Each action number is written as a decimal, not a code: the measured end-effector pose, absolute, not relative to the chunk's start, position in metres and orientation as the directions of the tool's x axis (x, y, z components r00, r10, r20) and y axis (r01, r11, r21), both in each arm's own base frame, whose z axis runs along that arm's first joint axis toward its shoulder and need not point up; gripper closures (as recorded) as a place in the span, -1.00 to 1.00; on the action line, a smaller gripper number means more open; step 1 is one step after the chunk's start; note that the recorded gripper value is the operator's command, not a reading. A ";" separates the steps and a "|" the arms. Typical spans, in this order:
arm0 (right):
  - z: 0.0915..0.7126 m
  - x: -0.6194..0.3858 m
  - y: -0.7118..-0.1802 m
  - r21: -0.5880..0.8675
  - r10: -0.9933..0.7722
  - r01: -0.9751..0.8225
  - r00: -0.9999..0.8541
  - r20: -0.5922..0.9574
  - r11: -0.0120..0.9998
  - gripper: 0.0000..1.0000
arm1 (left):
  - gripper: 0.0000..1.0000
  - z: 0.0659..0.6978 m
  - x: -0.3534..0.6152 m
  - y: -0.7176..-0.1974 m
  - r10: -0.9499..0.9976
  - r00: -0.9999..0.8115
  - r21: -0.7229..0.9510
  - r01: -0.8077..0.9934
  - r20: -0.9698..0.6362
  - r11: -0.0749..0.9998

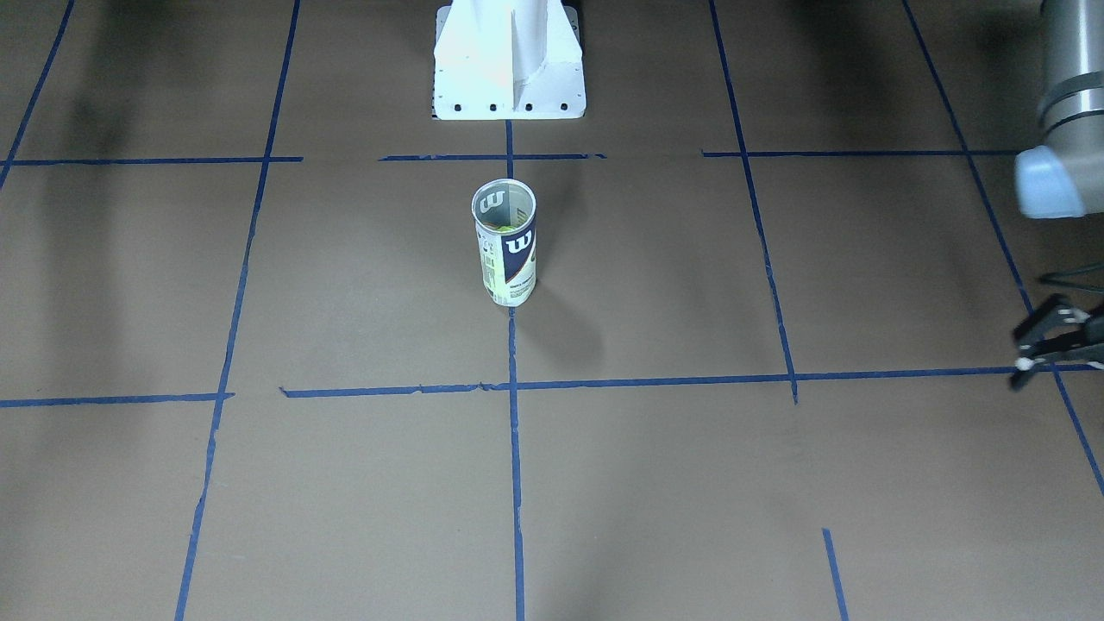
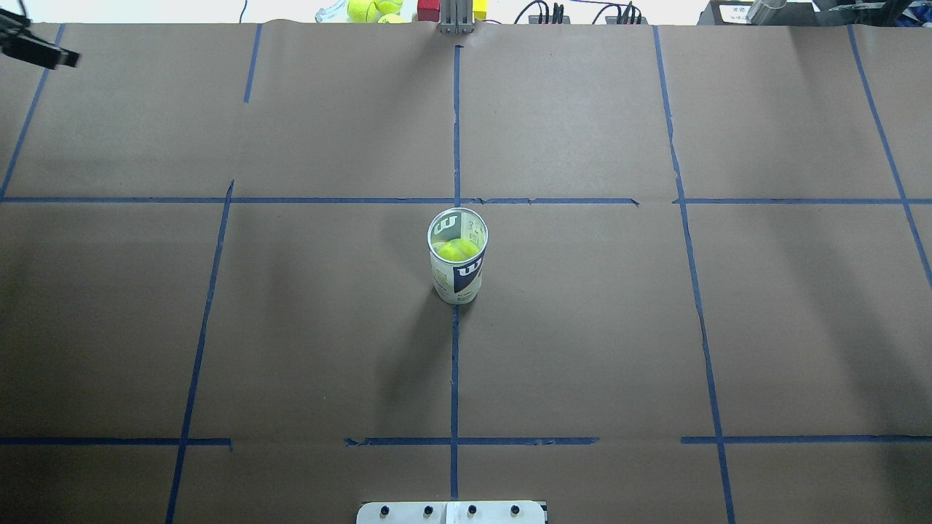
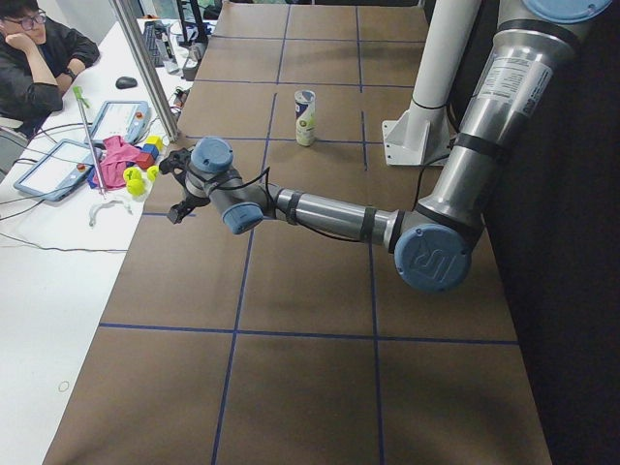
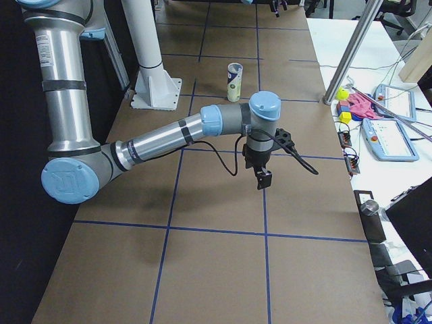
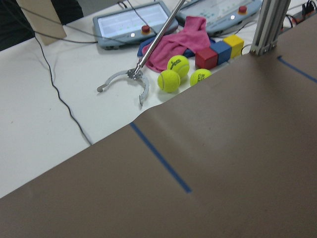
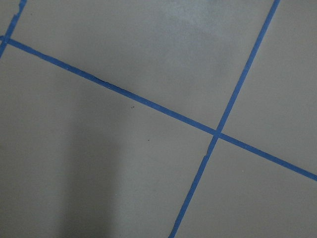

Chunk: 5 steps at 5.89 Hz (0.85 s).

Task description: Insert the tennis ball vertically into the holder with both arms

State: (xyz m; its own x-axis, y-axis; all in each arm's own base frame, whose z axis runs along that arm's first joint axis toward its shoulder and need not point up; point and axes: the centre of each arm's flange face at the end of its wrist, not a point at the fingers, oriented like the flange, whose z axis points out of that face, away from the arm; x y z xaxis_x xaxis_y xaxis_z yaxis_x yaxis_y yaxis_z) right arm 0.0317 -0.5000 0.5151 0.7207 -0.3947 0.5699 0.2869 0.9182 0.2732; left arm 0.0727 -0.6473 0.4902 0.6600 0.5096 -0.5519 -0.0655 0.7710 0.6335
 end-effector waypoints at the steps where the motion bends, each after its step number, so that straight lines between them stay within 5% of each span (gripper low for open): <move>1: 0.535 0.032 -0.497 0.242 -0.374 0.286 0.723 0.581 0.927 -0.97 | -1.00 0.529 0.045 -0.632 0.423 0.679 0.498 -0.096 -0.601 0.862; 5: 0.632 0.037 -0.471 0.174 -0.287 0.228 0.737 0.612 0.958 -1.00 | -1.00 0.628 -0.062 -0.555 0.056 0.741 -0.037 -0.109 -0.669 0.993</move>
State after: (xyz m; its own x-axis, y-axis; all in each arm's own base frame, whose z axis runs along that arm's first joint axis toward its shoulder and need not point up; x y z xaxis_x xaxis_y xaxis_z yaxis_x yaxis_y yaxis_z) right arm 0.0371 -0.4712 0.6318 0.7370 -0.2866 0.6121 0.2277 0.9580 0.1744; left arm -0.0622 -0.5547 0.6276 0.7411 0.0562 -0.6690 -0.1088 0.9934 -0.0372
